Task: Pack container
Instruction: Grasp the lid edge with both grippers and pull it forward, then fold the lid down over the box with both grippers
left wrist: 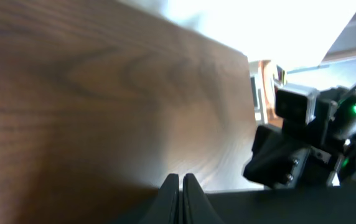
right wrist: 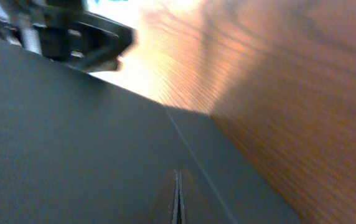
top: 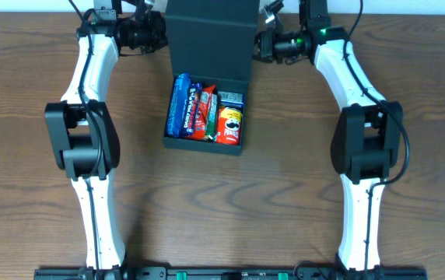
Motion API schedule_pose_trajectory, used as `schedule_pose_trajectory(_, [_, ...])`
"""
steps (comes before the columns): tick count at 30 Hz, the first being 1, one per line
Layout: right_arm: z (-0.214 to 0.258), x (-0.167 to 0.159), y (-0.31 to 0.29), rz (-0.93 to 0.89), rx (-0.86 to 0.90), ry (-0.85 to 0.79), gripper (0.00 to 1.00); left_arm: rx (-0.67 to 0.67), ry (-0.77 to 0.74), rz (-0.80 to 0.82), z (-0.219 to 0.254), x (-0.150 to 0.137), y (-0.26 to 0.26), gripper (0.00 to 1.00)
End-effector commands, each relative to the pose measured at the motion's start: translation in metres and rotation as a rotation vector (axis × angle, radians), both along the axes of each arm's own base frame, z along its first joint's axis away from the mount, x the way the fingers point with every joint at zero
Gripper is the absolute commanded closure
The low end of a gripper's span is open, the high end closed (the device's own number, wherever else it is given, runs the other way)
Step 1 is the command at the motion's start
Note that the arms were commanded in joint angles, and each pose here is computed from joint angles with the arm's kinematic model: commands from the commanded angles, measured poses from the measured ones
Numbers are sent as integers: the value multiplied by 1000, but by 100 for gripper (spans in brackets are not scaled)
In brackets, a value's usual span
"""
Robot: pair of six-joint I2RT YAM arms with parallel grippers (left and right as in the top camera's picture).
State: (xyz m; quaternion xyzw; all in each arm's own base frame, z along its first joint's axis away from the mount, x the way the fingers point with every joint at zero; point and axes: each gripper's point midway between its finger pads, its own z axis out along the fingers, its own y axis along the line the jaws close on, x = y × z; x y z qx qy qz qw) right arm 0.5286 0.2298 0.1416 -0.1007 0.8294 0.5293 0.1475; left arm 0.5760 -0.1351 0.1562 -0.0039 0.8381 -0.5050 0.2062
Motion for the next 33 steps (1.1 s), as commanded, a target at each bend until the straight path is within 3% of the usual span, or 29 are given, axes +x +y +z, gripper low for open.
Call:
schedule_pose_trajectory(1, [35, -4, -8, 21, -129, -202, 98, 62, -227, -79, 62, -15, 2, 94])
schedule_pose_trajectory(13, [50, -36, -23, 59, -257, -207, 98, 366, -271, -147, 74, -64, 20, 94])
schedule_pose_trajectory(20, [45, -44, -30, 52, -331, -177, 99, 415, -212, -178, 63, -80, 26, 94])
schedule_pose_trajectory(27, [70, -53, -53, -26, -542, -237, 98, 511, -167, -216, 47, -92, 31, 94])
schedule_pose_trajectory(33, [103, -86, -57, -35, -651, -263, 98, 609, -190, -384, 33, -117, 9, 94])
